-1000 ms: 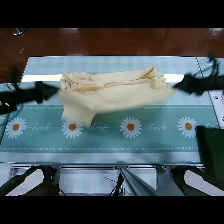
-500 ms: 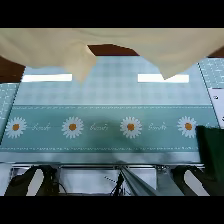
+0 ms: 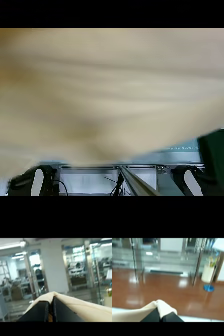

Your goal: Fold the shirts.

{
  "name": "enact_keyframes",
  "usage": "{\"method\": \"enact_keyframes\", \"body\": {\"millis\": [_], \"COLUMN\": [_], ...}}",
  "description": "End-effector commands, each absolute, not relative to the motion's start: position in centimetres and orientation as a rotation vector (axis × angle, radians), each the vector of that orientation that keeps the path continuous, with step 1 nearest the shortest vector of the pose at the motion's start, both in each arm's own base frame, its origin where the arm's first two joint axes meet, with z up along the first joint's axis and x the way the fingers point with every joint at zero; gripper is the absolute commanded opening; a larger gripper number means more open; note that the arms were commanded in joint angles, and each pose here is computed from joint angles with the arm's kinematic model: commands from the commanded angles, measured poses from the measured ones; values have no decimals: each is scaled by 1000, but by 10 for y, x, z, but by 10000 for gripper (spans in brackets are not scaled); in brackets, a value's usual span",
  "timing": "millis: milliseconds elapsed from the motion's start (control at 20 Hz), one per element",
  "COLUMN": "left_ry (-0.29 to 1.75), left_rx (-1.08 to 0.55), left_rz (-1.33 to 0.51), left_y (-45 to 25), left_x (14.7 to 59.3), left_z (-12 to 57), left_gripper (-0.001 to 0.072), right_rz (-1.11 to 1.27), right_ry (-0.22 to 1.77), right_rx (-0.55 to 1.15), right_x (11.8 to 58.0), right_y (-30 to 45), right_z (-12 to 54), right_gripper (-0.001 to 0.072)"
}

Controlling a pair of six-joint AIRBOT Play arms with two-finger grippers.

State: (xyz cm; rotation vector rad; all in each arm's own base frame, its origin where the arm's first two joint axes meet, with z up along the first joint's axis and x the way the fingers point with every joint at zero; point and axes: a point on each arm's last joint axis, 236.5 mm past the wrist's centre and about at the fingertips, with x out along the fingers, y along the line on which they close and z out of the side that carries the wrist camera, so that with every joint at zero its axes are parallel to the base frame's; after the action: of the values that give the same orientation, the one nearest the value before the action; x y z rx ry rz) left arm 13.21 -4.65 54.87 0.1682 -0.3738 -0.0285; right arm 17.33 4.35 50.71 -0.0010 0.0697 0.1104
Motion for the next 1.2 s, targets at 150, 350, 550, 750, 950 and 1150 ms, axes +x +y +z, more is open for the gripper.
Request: {"method": "enact_keyframes", "body": {"millis": [150,350,550,750,950,1150], "left_ry": [21,342,577,634,632,717], "left_rx": [10,-193,-363,-489,-501,-604], "left_rz": [-75,-233,-218,-155,-121,-75], "left_y": [-27,-34,-16,-18,-30,-35], "left_x": [211,289,365,442,502,520], "left_z": [427,298,183,126,87,39], "left_gripper": [30,30,30,30,30,30], "right_rz": [173,236,290,303,308,295], "right_ry": [423,584,793,885,880,912], "right_rx": [112,245,388,533,679,775], "right_x": [230,305,383,459,519,549], "right_y": [40,35,29,19,15,11], "right_z": [395,301,191,112,80,57], "right_gripper": [16,15,16,16,16,16]}}
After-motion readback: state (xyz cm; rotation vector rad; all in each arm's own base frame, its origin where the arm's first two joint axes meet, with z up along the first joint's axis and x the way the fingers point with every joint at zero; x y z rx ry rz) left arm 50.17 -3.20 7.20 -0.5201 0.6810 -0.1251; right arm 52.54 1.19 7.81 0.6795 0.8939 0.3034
